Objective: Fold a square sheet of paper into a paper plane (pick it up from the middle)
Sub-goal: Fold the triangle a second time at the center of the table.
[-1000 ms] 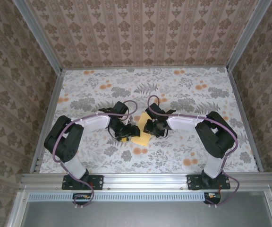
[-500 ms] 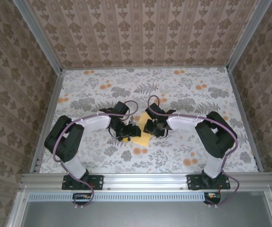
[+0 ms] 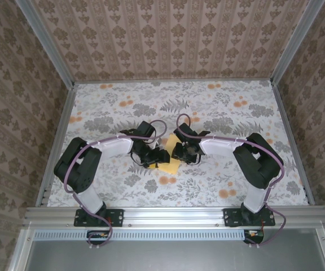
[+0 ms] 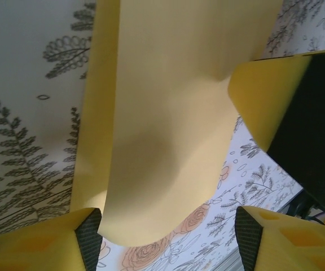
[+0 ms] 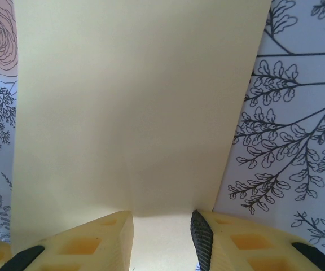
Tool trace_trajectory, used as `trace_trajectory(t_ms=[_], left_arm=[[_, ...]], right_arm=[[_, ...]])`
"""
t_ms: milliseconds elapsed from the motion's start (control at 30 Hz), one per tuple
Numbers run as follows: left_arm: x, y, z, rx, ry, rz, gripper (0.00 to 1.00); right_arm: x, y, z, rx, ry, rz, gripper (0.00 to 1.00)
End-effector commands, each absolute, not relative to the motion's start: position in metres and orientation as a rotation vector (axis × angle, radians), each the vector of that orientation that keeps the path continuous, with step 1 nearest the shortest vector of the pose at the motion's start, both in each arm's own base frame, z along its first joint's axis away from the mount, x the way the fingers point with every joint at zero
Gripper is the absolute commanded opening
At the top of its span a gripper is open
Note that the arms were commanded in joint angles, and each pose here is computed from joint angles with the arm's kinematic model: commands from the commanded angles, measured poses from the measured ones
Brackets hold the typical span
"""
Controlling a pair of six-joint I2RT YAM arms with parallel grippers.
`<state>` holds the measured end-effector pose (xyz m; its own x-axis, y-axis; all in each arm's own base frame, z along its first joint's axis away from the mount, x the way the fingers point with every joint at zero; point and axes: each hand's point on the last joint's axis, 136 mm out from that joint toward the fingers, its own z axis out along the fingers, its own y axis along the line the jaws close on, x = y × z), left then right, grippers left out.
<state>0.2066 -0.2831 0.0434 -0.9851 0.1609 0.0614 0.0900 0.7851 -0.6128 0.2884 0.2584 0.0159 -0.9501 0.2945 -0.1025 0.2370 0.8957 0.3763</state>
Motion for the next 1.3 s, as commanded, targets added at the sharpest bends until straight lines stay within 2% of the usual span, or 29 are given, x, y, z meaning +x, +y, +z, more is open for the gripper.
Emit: trace_trajectory(t_ms=[0, 167, 400, 633, 867, 1167, 1267], left_arm=[[0.207, -0.293, 0.059, -0.270, -2.856, 1.074, 0.65], [0.211, -0.296, 0.065, -0.291, -2.866, 1.115, 0.64], [0.213, -0.304, 0.077, -0.310, -2.842, 1.202, 0.61], [0.217, -0.312, 0.087, -0.333, -2.823, 1.300, 0.61], [0.217, -0.308, 0.074, -0.285, -2.817, 1.260, 0.60], [0.221, -0.320, 0.084, -0.290, -2.769, 1.382, 0.60], [0.223, -0.323, 0.080, -0.266, -2.756, 1.390, 0.63]], right_arm=[[0.273, 0.238, -0.014, 0.446, 2.975, 0.411, 0.37], [0.276, 0.238, -0.007, 0.416, 2.967, 0.436, 0.35], [0.276, 0.238, -0.005, 0.401, 2.980, 0.481, 0.27], [0.276, 0.241, -0.007, 0.403, 2.988, 0.506, 0.27], [0.276, 0.242, -0.006, 0.403, 2.987, 0.525, 0.26], [0.277, 0.249, -0.004, 0.397, 2.993, 0.631, 0.20], [0.277, 0.250, -0.002, 0.404, 2.987, 0.678, 0.18]])
